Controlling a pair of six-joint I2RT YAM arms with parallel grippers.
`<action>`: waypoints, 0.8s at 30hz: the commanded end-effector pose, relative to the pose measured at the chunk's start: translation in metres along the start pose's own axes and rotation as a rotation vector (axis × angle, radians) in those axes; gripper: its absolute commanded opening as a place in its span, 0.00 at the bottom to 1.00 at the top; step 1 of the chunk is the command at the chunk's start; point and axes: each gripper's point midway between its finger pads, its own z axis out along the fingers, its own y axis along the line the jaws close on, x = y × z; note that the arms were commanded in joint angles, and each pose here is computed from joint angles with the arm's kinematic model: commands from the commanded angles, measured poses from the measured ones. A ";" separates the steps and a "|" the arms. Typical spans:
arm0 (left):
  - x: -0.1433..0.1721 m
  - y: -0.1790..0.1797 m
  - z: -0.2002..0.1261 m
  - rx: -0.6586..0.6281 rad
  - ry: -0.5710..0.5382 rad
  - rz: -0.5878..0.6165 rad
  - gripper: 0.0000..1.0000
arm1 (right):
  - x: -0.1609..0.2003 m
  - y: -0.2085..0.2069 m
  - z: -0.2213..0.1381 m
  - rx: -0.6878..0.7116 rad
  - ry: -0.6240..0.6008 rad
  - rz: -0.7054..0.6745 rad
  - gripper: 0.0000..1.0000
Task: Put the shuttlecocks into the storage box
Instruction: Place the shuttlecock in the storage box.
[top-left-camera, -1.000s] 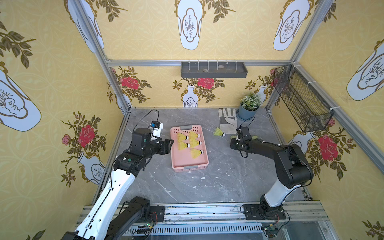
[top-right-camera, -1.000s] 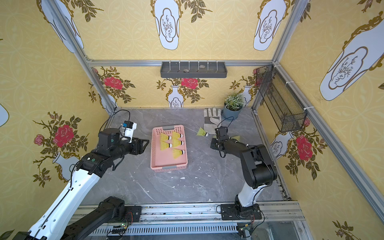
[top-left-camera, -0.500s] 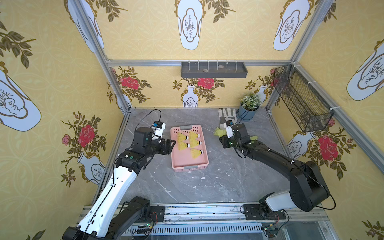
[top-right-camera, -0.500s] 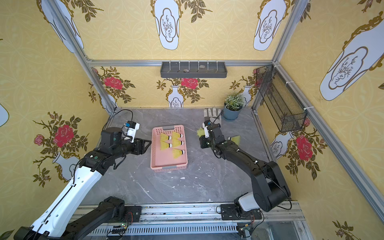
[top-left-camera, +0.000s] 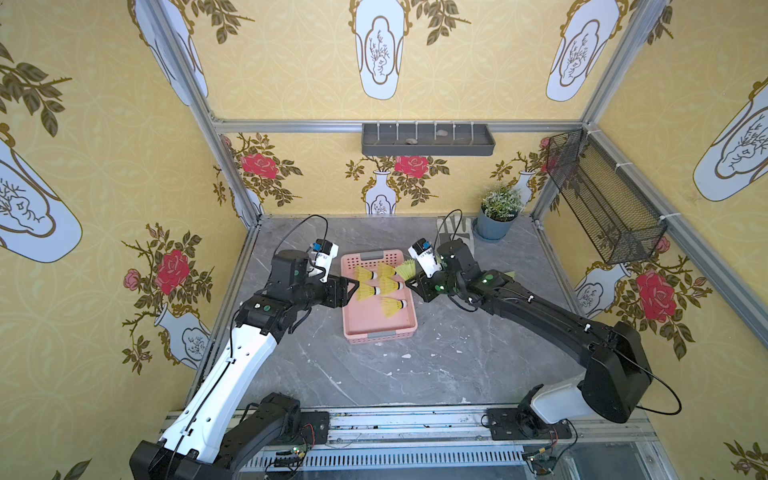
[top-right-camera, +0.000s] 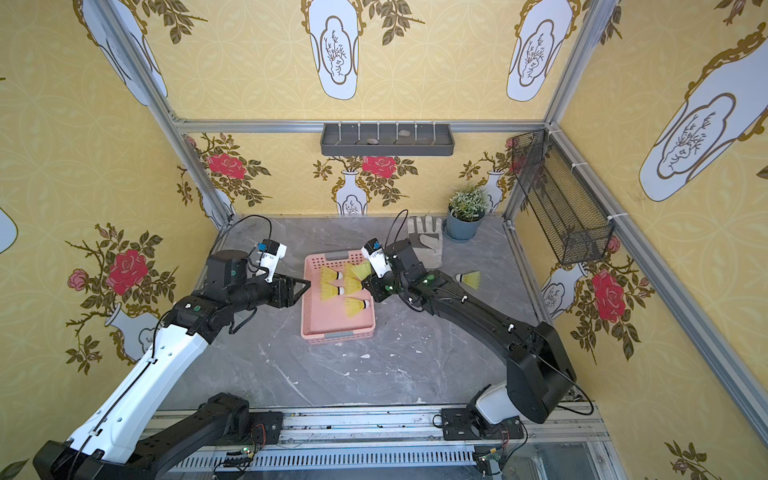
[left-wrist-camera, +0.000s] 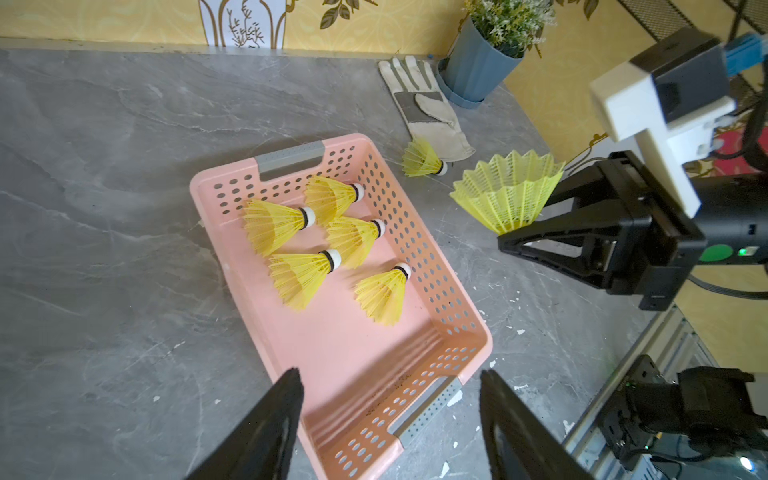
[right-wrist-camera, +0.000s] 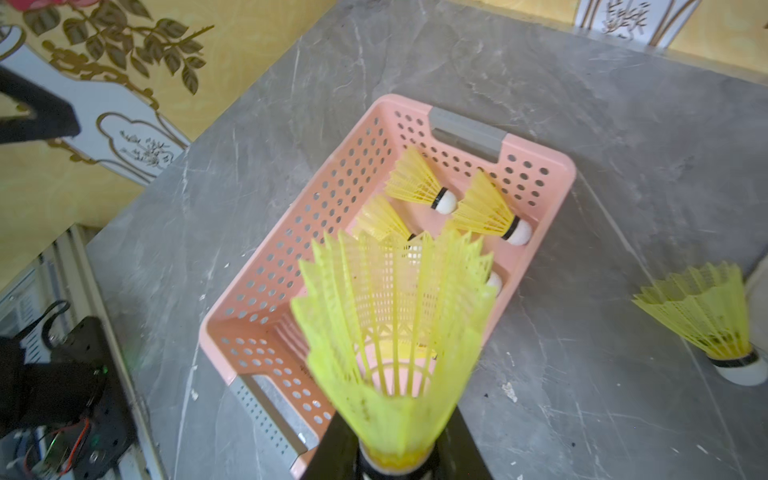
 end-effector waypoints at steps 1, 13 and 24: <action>-0.010 -0.020 0.001 0.112 -0.018 0.009 0.69 | 0.007 0.017 -0.001 -0.074 0.055 -0.034 0.20; -0.024 -0.069 0.004 0.435 -0.014 0.069 0.67 | 0.011 0.050 -0.004 -0.207 0.110 -0.064 0.21; -0.022 -0.082 0.018 0.523 0.021 0.113 0.60 | 0.006 0.067 -0.016 -0.285 0.095 -0.074 0.21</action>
